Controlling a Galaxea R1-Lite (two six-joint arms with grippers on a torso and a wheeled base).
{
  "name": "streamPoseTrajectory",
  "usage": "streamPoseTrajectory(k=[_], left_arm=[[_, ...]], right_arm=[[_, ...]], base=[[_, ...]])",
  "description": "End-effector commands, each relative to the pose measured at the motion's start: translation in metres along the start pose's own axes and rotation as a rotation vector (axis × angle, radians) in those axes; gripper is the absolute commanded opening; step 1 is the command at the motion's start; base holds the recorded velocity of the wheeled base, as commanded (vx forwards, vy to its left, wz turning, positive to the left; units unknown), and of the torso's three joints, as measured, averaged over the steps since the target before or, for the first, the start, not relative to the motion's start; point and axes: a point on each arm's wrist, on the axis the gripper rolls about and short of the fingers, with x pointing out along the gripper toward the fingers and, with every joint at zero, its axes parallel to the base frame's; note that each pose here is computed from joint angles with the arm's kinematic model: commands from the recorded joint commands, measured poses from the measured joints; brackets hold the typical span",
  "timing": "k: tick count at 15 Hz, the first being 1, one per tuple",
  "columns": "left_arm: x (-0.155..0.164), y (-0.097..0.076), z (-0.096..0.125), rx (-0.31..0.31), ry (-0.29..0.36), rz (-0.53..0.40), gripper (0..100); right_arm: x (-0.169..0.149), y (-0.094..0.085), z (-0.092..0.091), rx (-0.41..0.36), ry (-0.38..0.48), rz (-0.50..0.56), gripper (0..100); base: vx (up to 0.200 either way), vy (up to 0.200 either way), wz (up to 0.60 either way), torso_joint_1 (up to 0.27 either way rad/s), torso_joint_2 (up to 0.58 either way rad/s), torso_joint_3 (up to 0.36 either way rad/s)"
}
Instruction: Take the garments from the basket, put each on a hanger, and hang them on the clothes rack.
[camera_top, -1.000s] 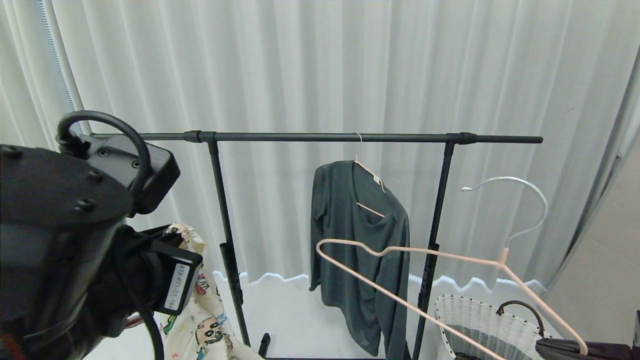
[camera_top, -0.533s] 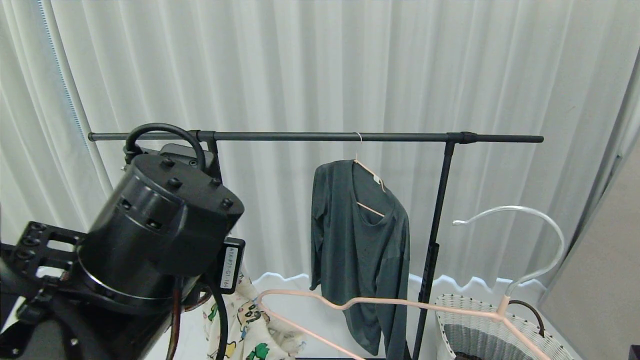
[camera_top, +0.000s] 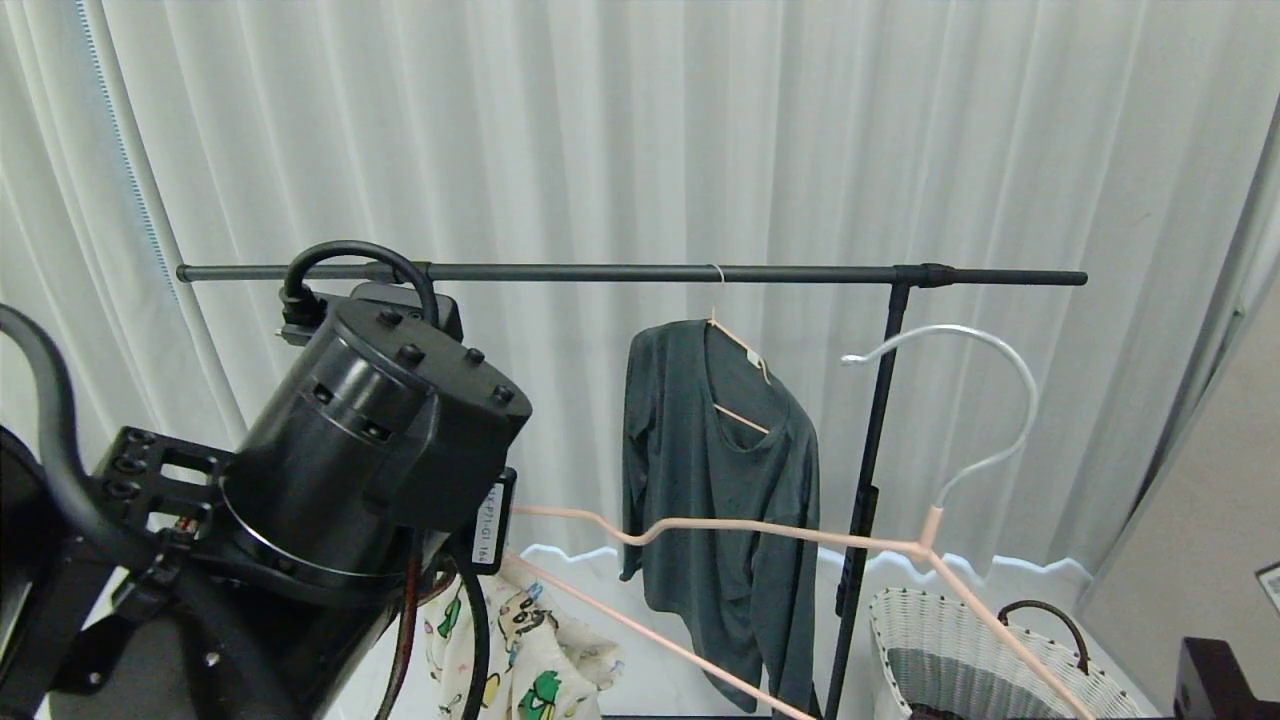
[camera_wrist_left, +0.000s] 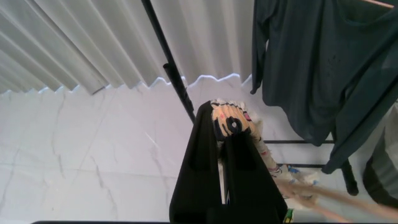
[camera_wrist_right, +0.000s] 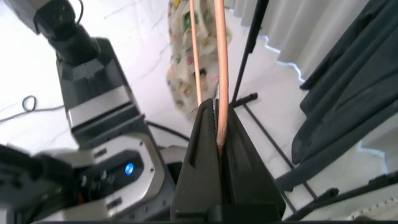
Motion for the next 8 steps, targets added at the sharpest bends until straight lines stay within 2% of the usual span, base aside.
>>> streamPoseTrajectory(k=[1, 8], left_arm=[[0.002, -0.002, -0.001, -0.007, 0.005, 0.004, 0], [0.002, -0.002, 0.0, -0.028, 0.004, 0.003, 0]], right_arm=[[0.022, -0.006, 0.0, 0.014, 0.046, -0.003, 0], [0.046, -0.013, 0.007, 0.021, 0.076, -0.008, 0]], base=[[0.0, 0.0, 0.0, 0.0, 0.0, 0.0], [0.0, 0.0, 0.0, 0.0, 0.0, 0.0]])
